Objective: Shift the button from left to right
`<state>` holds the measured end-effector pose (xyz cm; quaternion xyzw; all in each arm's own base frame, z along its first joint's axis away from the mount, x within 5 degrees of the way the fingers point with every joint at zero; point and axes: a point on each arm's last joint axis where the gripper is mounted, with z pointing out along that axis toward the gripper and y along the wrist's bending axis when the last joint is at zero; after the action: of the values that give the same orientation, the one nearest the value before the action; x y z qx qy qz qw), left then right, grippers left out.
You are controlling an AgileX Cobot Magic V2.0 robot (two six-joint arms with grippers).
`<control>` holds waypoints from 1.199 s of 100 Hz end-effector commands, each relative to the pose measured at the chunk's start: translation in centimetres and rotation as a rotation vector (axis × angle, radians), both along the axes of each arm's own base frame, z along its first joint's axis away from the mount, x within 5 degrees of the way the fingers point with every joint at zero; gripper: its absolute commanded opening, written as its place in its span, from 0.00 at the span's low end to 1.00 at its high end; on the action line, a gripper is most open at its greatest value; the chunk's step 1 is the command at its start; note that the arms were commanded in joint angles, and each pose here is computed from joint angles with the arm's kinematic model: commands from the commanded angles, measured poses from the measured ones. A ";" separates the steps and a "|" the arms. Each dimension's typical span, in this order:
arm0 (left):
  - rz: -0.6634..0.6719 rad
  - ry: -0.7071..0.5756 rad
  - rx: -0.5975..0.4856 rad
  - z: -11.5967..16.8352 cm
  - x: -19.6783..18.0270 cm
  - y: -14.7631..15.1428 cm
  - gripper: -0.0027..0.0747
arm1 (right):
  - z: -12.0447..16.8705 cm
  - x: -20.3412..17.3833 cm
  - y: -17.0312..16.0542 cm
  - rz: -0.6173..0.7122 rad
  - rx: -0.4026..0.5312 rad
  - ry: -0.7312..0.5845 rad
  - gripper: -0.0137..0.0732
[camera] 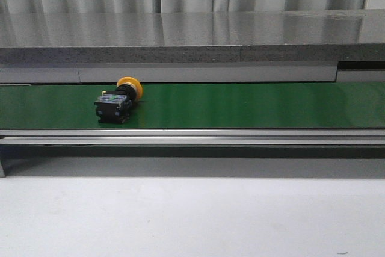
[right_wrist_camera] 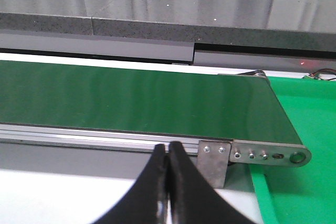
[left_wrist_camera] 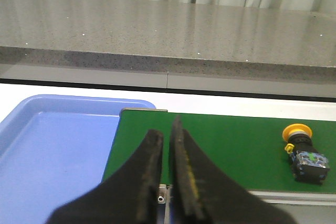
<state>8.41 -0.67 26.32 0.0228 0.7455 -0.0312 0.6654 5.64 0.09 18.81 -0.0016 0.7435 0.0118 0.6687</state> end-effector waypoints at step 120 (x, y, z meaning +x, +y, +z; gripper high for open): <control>0.007 -0.102 -0.016 1.6 0.1 0.1 0.04 | 16.6 9.8 0.1 -0.018 -0.016 0.399 0.08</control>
<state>8.41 -0.67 26.31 0.0228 0.7456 -0.0312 0.6652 13.62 0.17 33.70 0.0037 0.8572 0.0040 0.5149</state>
